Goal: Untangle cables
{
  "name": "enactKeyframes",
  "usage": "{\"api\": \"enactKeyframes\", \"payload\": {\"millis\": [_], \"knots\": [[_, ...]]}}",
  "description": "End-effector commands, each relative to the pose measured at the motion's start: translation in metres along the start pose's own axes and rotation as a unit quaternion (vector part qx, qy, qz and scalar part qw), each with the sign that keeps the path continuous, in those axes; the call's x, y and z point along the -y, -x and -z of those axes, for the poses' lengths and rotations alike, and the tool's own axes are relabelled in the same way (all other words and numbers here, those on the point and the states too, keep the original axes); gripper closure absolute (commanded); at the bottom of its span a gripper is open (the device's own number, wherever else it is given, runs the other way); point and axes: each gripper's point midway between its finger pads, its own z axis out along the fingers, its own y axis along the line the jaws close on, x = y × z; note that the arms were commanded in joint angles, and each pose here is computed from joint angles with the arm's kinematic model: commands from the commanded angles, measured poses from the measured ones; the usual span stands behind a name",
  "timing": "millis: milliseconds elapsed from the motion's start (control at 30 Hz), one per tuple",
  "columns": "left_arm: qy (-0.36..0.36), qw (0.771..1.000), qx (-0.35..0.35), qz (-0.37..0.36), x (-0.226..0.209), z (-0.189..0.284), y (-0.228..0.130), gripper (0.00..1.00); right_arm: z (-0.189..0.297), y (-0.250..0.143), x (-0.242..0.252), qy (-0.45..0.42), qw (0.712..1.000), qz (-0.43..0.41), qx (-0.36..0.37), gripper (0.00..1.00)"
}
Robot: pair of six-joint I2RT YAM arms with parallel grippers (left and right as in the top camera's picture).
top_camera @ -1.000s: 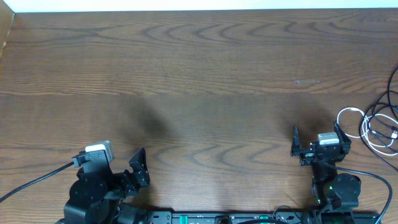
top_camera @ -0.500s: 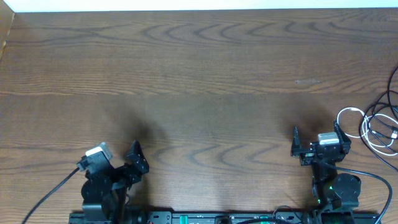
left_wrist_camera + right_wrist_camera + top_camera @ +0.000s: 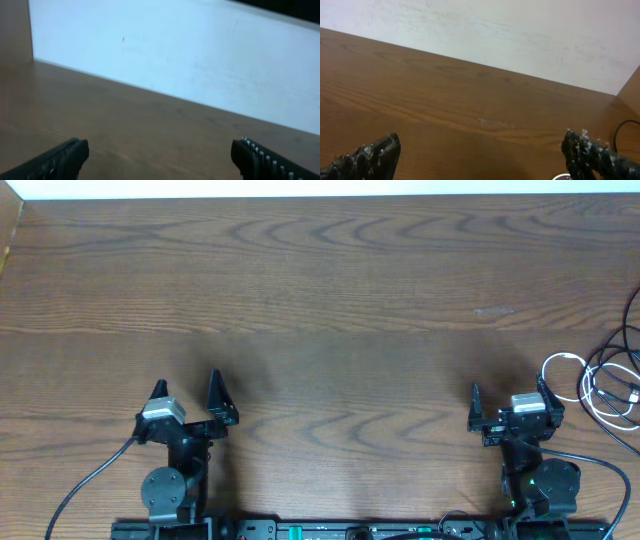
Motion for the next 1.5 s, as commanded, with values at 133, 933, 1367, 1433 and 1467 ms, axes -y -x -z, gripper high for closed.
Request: {"api": "enactKeyframes", "payload": {"millis": [133,933,1367,1433,1467], "knots": [[-0.005,0.993,0.022,-0.112,-0.001,-0.003,-0.006,0.03,0.000,0.000,-0.002,0.003,1.000,0.004,0.001,0.01],[0.009,0.988,-0.093,-0.125,-0.015,0.001,-0.061,0.03,0.000,0.000,-0.002,0.003,1.000,0.004,0.001,0.01],[0.009,0.988,-0.093,-0.125,-0.015,0.001,-0.061,0.03,0.000,0.000,-0.002,0.003,1.000,0.004,0.001,0.01],[0.009,0.988,-0.093,-0.125,-0.015,0.001,-0.061,0.03,0.000,0.000,-0.002,0.003,1.000,0.004,0.001,0.01],[0.009,0.988,-0.093,-0.125,-0.015,0.001,-0.061,0.03,0.000,0.000,-0.002,0.003,1.000,0.004,0.001,0.01]]}}
